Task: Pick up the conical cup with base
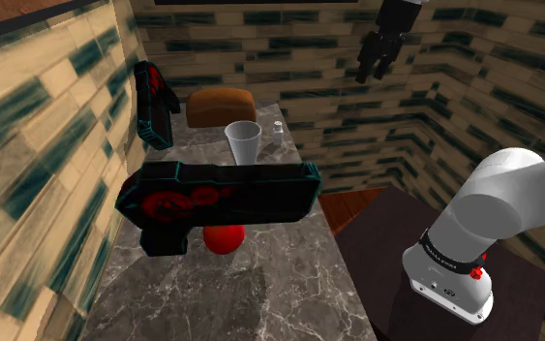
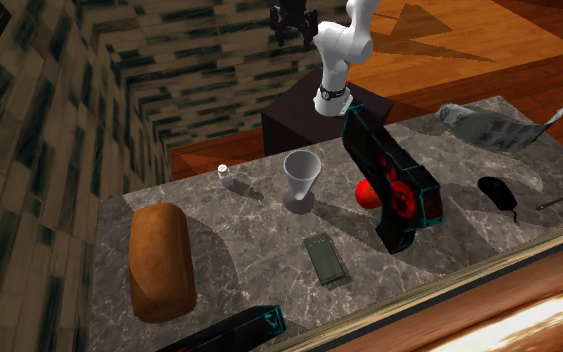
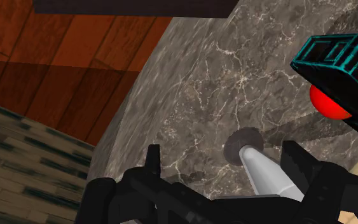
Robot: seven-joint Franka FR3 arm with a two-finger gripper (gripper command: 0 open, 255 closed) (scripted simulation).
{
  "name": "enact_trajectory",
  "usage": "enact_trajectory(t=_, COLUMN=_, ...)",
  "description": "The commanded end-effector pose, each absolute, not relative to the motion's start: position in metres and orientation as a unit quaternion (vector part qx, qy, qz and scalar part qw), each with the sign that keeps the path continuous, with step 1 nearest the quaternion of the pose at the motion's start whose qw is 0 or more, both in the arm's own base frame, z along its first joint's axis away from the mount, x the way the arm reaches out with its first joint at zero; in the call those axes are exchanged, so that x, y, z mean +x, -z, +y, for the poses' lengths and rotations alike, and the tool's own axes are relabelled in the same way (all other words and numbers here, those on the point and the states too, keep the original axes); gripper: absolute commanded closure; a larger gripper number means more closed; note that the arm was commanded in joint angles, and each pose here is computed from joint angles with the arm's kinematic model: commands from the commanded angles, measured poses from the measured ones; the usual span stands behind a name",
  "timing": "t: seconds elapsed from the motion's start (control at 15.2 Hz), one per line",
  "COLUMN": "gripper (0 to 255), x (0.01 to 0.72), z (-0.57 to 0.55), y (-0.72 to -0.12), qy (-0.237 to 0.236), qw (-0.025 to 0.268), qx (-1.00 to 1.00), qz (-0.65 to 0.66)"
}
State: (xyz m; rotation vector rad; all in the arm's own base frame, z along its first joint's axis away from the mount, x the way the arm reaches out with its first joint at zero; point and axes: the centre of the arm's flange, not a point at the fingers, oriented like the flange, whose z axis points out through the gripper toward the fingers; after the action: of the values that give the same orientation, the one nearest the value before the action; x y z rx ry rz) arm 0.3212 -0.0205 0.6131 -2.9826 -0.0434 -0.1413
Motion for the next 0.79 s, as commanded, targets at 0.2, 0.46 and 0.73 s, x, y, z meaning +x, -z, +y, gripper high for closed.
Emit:
enact_trajectory(t=0.2, gripper=0, x=0.354, z=-0.002, y=-0.596, qy=0.041, qw=0.08, qx=-0.996, qz=-0.023)
enact_trajectory(t=0.46, gripper=0, x=0.396, z=0.023, y=-0.573, qy=0.033, qw=0.083, qx=-0.995, qz=-0.034)
enact_trajectory(t=0.73, gripper=0, x=0.437, z=0.049, y=-0.55, qy=0.025, qw=0.086, qx=-0.995, qz=-0.045)
